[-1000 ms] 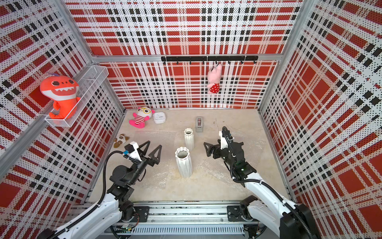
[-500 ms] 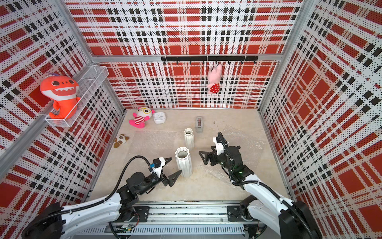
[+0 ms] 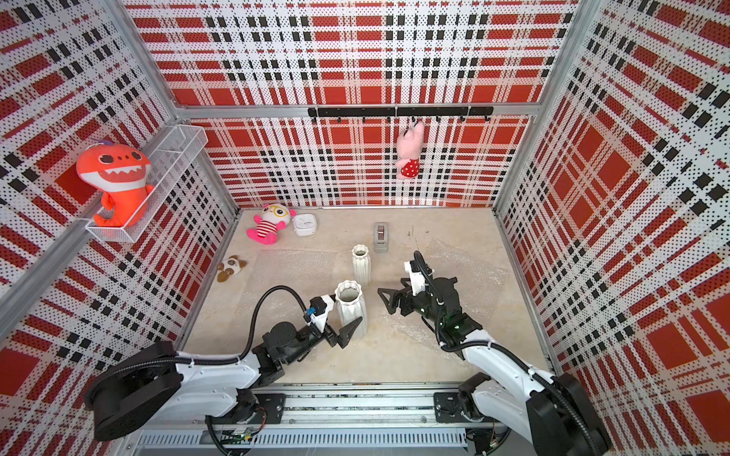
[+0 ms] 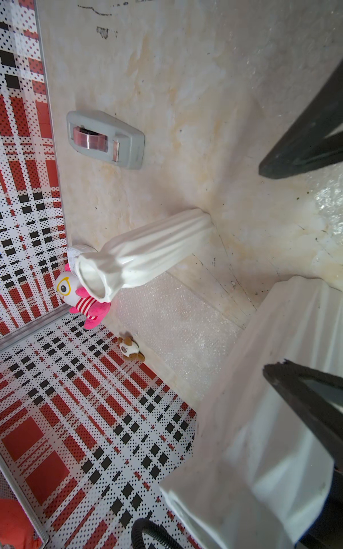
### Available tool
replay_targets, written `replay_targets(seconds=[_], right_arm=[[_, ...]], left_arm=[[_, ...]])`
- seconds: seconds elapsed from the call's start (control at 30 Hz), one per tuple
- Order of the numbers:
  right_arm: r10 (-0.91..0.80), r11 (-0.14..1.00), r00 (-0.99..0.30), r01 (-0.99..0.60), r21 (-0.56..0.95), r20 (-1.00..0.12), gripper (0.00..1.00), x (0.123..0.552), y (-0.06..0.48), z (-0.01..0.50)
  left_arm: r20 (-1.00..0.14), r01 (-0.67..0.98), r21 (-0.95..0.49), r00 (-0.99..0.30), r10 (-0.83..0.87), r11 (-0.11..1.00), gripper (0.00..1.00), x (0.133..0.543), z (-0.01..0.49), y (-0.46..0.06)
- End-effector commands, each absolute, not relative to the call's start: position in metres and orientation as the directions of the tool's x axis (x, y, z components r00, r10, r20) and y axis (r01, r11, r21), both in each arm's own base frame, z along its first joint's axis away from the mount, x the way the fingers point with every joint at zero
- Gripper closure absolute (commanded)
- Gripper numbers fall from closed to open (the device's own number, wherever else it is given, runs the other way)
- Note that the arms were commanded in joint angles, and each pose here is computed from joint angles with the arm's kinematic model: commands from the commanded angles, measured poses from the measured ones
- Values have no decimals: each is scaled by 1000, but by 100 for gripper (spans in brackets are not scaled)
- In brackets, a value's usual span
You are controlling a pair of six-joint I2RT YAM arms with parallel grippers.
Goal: Wrap vases in bubble wrap
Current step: Pick up the vase from the center of the board.
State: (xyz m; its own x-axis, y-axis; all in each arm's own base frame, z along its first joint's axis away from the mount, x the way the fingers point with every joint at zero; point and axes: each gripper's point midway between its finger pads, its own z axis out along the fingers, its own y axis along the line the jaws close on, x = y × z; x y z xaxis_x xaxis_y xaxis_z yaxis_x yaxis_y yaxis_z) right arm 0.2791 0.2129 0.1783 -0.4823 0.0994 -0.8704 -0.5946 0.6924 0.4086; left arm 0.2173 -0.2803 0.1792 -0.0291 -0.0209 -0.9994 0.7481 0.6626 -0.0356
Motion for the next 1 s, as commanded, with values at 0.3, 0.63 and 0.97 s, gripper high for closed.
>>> replay_targets(seconds=[0.3, 0.63, 0.97], right_arm=[[66, 766, -462, -545, 342, -884, 0, 285, 200, 176], [-11, 882, -611, -379, 280, -792, 0, 288, 173, 137], [-43, 941, -815, -228, 251, -578, 6, 257, 154, 92]], left_arm=[[-995, 757, -37, 35, -96, 652, 18, 229, 206, -303], [-992, 785, -61, 19, -122, 617, 40, 222, 211, -300], [-986, 785, -100, 6, -169, 611, 57, 221, 225, -298]])
